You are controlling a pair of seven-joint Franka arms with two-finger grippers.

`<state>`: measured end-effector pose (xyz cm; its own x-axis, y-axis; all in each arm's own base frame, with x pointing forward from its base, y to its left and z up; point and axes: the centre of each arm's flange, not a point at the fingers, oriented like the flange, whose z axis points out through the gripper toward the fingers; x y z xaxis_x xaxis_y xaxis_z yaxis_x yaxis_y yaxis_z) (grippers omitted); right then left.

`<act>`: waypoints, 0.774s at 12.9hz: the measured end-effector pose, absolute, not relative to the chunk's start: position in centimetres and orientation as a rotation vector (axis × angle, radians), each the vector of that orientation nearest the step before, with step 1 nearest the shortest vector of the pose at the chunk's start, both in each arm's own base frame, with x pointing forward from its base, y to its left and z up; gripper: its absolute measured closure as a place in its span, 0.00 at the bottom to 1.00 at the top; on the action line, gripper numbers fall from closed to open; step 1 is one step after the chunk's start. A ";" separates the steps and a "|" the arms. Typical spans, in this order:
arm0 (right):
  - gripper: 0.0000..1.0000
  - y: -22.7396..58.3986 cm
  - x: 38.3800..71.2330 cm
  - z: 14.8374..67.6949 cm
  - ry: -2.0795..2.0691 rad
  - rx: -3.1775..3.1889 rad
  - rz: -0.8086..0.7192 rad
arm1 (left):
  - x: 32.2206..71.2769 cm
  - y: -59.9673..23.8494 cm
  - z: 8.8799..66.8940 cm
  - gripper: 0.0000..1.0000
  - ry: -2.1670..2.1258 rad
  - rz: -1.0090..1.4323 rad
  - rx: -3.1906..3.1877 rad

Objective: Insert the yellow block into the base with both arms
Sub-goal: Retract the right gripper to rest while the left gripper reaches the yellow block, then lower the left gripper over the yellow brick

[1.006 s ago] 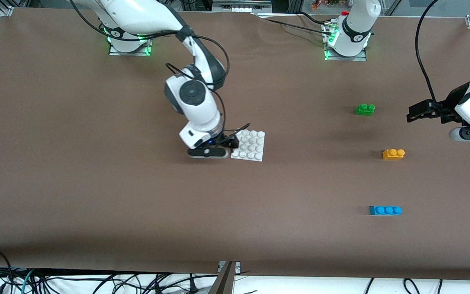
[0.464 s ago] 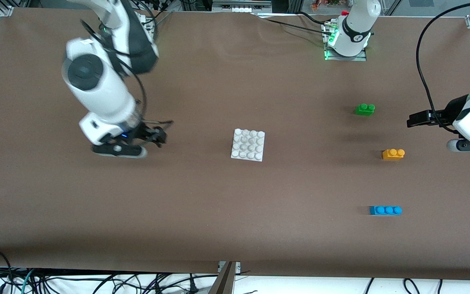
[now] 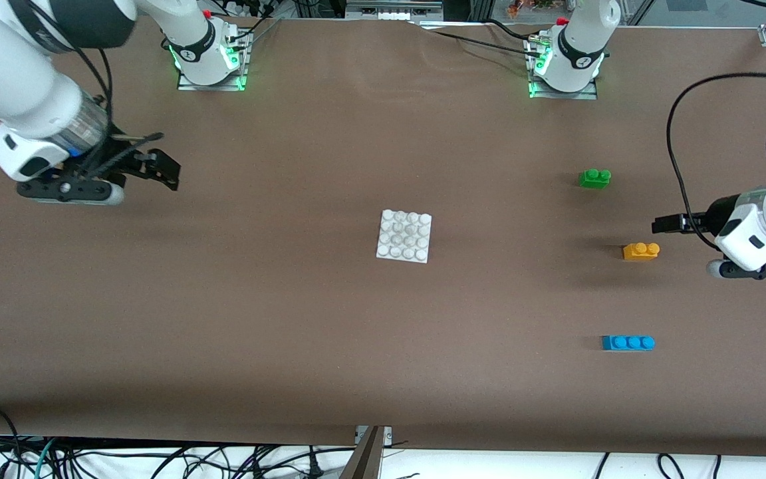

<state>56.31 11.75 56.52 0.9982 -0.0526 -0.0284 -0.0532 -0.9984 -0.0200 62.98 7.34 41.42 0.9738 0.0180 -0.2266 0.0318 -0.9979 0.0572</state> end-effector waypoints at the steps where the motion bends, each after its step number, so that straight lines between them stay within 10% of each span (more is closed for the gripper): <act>1: 0.01 10.6 56.1 56.8 0.081 -3.114 0.056 | 62.9 8.8 39.7 0.00 0.030 -0.345 3.056; 10: 0.01 7.7 55.1 58.9 0.072 -3.129 0.053 | 63.2 12.1 28.9 0.00 -0.020 -0.293 3.075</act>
<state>55.06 7.68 58.89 0.9984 -0.0455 -0.0344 -0.0459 -0.9989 -0.0110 63.19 12.14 28.94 0.9820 -0.0176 -0.1882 -0.0076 -0.9985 0.0539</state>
